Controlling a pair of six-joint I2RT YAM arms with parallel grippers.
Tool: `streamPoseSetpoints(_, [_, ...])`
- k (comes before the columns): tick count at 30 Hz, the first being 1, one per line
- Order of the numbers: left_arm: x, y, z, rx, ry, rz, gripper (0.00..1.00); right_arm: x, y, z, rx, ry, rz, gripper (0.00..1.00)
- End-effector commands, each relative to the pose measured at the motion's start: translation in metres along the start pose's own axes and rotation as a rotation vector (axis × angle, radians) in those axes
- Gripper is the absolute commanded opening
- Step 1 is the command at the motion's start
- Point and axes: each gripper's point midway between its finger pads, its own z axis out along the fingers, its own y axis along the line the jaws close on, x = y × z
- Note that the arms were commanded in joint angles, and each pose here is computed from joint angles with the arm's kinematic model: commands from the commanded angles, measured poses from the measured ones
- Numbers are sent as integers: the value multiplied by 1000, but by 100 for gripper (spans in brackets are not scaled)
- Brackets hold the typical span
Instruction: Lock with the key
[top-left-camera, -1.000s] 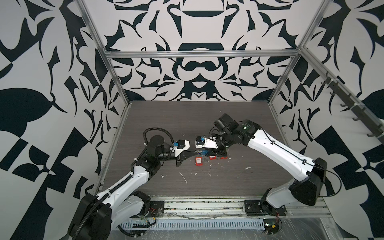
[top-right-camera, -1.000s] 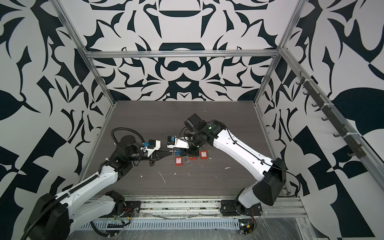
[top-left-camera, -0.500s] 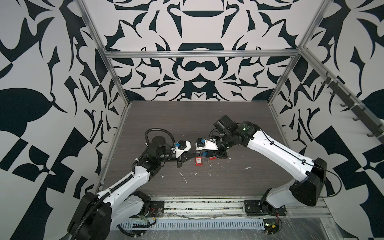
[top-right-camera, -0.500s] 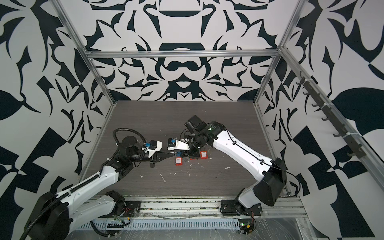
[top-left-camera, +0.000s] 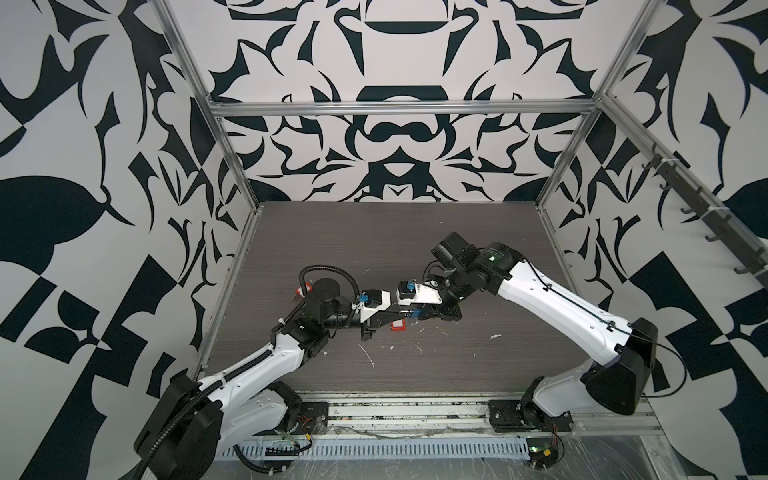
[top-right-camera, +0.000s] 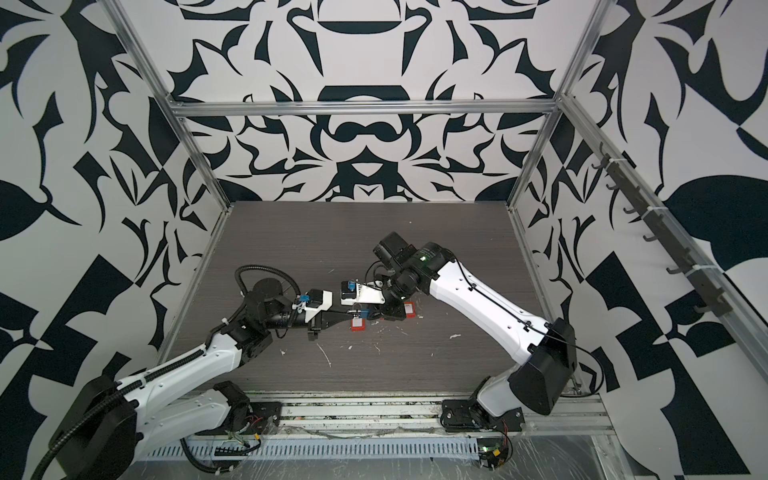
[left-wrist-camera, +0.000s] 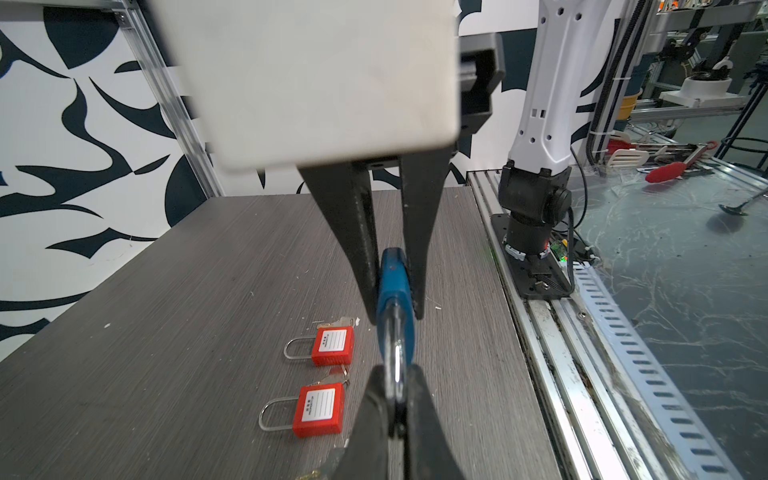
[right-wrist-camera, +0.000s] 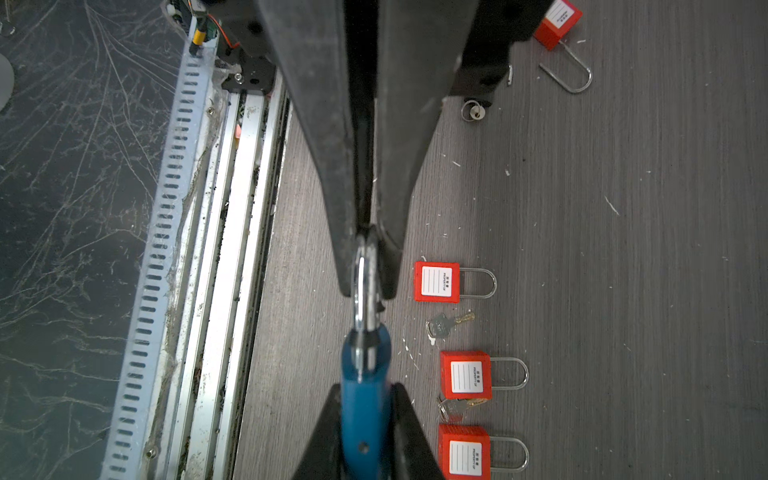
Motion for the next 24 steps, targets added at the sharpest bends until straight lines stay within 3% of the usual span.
streamPoseSetpoints(1, [-8, -8, 12, 30, -46, 64, 0, -87, -8, -23, 47, -359, -160, 3])
streamPoseSetpoints(12, [-1, -7, 19, 34, -67, -31, 0, -112, -17, -28, 94, -480, -185, 0])
streamPoseSetpoints(24, [8, -15, 31, 61, -27, 11, 0, -126, -14, -30, 61, -530, -202, 0])
